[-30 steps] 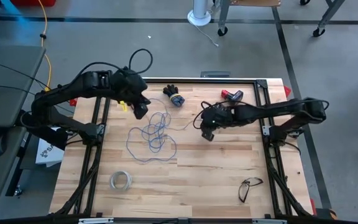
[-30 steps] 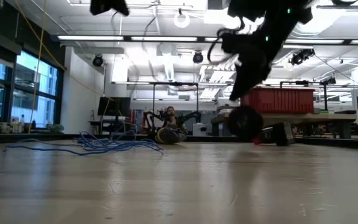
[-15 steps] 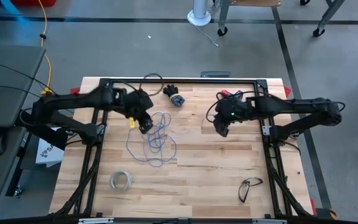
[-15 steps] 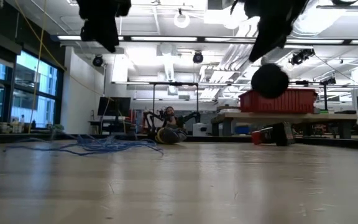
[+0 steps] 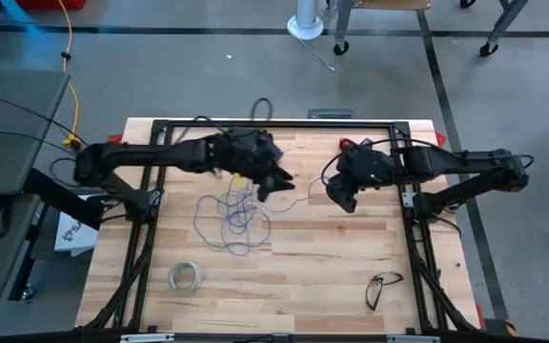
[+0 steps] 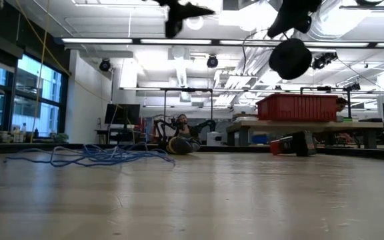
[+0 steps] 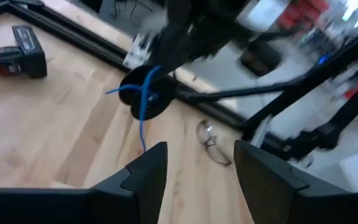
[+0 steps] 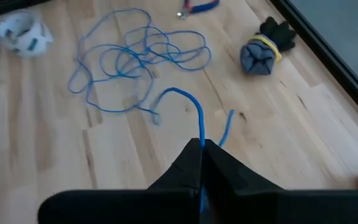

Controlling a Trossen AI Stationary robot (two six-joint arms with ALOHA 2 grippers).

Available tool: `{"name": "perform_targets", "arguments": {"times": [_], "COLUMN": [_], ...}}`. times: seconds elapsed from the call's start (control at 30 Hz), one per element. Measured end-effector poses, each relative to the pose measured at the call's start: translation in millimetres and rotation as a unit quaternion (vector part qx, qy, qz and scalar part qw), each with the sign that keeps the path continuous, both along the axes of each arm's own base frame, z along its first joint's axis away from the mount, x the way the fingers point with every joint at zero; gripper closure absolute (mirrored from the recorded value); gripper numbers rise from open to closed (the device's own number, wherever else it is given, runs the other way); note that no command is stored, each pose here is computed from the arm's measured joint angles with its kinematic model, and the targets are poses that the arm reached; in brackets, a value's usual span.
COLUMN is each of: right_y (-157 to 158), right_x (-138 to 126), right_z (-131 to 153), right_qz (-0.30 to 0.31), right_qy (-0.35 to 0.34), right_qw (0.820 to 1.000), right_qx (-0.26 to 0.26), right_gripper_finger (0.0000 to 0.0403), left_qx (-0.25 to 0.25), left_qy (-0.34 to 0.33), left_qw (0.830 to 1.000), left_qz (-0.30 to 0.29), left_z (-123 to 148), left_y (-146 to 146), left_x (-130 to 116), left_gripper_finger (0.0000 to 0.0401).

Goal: Coil cords
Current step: Uncoil the blue wire from the black spool

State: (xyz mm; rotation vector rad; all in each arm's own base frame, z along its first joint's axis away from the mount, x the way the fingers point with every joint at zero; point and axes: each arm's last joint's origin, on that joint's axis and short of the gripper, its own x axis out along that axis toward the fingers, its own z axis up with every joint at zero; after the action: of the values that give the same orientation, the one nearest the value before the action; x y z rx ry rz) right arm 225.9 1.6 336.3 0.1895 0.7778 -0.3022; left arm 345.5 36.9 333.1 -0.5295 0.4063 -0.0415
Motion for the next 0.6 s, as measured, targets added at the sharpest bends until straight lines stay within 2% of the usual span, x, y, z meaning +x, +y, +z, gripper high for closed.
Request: {"name": "perform_targets", "arguments": {"times": [0.07, 0.2, 0.37, 0.6], "right_y": [2.3, 7.1, 10.2, 9.4], "right_x": [0.7, 4.2, 5.8, 6.0], "right_z": [0.7, 4.1, 5.8, 6.0], "right_qz": [0.006, 0.018, 0.030, 0.029], "right_qy": [-0.005, -0.031, -0.043, -0.044], "right_qw": [1.000, 0.999, 0.999, 0.999], "right_qx": [0.001, 0.005, 0.012, 0.007], "right_gripper_finger": [0.0403, 0.0403, 0.0403, 0.0403], "left_qx": [0.011, -0.007, -0.021, -0.034], "left_qy": [0.013, 0.016, 0.030, 0.015], "left_qw": [1.000, 1.000, 0.999, 0.999], "left_qz": [-0.008, -0.011, 0.006, -0.023], "left_z": [-7.8, -11.8, -23.8, -26.8], "left_y": [0.2, 2.7, 11.4, 5.6], "left_x": [14.6, 33.8, 42.7, 49.6], "left_gripper_finger": [0.0221, 0.0221, 0.0221, 0.0231]}}
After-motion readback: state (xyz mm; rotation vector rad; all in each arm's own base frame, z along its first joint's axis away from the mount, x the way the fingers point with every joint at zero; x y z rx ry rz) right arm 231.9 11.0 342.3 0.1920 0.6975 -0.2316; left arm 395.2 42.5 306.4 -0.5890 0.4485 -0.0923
